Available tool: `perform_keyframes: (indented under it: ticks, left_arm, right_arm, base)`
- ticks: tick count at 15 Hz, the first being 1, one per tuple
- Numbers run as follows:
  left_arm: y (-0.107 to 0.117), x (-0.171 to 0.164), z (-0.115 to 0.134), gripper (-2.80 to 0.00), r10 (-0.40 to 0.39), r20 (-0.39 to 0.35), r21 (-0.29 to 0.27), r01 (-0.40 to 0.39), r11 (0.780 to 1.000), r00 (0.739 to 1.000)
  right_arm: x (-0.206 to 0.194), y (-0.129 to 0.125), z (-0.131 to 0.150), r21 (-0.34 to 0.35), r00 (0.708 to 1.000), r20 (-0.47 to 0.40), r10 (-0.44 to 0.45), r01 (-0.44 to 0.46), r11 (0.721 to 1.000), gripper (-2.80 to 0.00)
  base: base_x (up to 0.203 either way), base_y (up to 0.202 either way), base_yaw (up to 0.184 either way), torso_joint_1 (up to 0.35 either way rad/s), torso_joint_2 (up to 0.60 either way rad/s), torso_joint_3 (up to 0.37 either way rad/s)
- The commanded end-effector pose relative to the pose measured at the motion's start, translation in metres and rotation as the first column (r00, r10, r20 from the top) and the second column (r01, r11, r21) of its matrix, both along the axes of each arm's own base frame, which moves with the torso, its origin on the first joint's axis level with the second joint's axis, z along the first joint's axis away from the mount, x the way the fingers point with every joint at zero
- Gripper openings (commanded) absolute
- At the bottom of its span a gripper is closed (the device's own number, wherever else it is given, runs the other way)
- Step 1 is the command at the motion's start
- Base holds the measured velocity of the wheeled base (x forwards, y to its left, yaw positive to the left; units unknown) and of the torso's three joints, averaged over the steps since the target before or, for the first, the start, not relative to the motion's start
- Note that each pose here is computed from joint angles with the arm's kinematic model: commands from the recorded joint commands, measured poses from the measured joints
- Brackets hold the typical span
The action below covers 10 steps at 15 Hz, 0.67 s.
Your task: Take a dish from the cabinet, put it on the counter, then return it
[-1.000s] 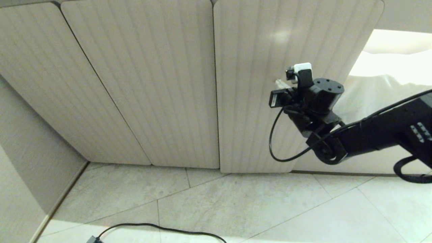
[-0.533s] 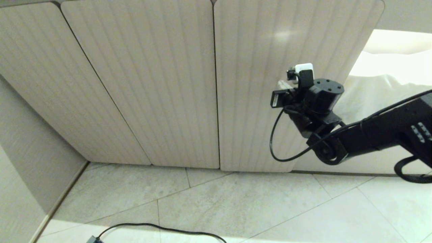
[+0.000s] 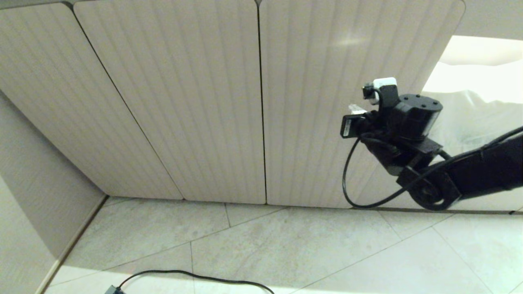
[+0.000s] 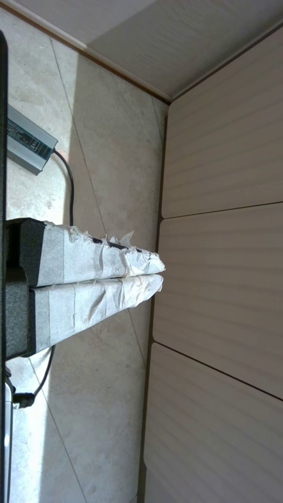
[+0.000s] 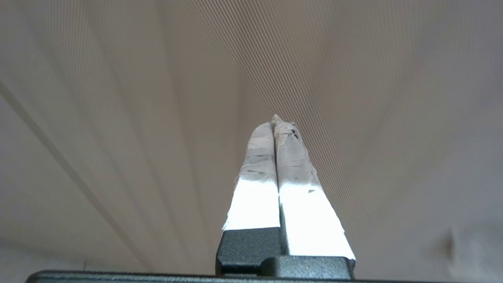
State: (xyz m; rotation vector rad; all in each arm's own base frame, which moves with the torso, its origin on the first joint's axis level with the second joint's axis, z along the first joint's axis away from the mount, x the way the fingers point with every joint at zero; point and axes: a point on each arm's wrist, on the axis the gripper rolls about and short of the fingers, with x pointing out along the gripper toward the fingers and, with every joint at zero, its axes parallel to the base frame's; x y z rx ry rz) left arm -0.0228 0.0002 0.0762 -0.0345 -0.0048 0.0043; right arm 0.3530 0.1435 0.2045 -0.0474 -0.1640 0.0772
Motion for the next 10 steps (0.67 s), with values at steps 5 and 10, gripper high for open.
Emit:
perform_keyframes:
  ticks: [5, 10]
  left_arm:
    - [0.000, 0.000, 0.000, -2.80, 0.000, 0.001, -0.001, 0.000, 1.000, 1.000]
    - [0.000, 0.000, 0.000, -2.80, 0.000, 0.000, 0.001, 0.000, 1.000, 1.000]
  right_arm:
    - [-0.086, -0.037, 0.026, 0.018, 0.999, -0.032, 0.004, -0.003, 1.000, -2.80]
    - [-0.168, -0.074, 0.022, 0.032, 0.997, -0.080, 0.000, 0.002, 0.999, -2.80]
  base:
    - [0.000, 0.000, 0.000, 0.000, 0.00, 0.000]
    - [0.000, 0.000, 0.000, 0.000, 0.00, 0.000]
